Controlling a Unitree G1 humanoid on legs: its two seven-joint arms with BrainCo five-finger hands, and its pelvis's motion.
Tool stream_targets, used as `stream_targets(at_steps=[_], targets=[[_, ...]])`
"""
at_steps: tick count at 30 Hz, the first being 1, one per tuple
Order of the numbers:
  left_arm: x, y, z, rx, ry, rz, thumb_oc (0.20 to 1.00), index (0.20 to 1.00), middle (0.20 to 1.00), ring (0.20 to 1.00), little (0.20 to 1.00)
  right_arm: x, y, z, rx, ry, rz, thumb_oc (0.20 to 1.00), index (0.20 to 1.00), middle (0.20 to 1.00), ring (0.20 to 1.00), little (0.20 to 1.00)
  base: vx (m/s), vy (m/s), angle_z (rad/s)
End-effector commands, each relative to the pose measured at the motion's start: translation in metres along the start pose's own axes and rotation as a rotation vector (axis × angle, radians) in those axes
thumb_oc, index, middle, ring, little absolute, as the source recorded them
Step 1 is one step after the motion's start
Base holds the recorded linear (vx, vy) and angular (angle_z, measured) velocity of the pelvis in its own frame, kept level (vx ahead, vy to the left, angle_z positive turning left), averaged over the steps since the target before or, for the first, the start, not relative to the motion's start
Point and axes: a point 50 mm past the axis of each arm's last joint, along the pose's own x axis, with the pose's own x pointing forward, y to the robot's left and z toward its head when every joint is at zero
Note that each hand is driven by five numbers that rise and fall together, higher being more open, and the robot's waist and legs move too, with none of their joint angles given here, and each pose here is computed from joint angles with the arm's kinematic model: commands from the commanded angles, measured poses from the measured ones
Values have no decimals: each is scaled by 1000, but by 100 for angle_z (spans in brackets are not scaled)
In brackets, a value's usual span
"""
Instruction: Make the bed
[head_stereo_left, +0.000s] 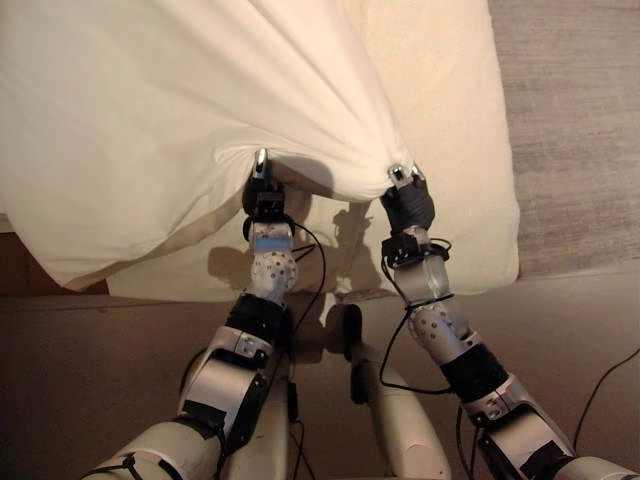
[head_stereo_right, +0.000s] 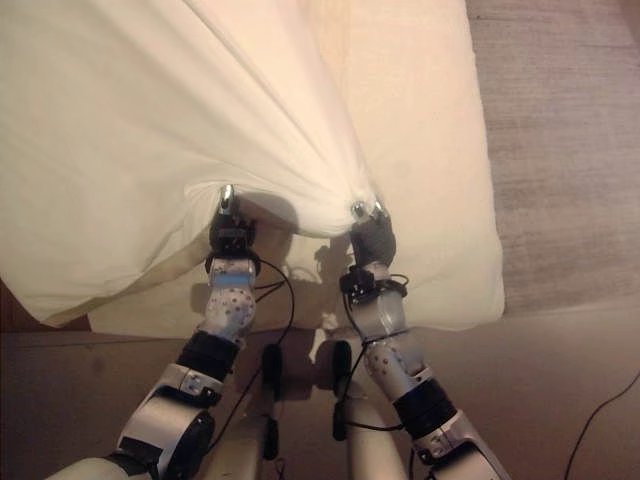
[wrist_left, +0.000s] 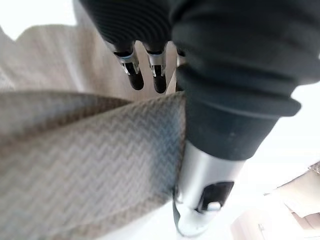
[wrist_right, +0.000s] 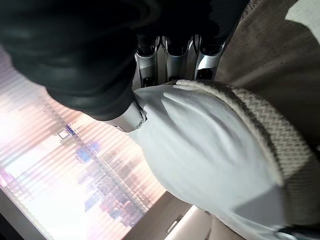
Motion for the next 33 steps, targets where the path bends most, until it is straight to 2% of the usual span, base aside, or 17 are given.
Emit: stream_targets(at_steps=[1,9,16,22,27,33], targets=[[22,2,53,91,-200,4,200,200,200,200,200,-75,-94,9,-95,1,-300,200,200,200,200,200,15,18,-4],[16,16,64,219,-203,-62,200,200,200,200,200,-90,-108,-9,-135,125,-304,200,200,200,200,200,1,-2,0],[-6,30,55,182,-182,-122,200,200,200,200,200,-90,-115,-20,-132,160,-352,200,200,200,200,200,-13,-24,3],[-35,60,54,194,-167,-128,200,200,200,200,200,-78,-116,-24,-129,153,-382,200,200,200,200,200,-22,-42,10],[-58,101,67,219,-183,-40,200,200,200,200,200,-76,-115,-27,-82,143,-395,200,200,200,200,200,-12,-48,19],[-70,120,65,244,-151,-7,200,200,200,200,200,-78,-126,-23,-51,115,-454,200,200,200,200,200,-11,52,74]])
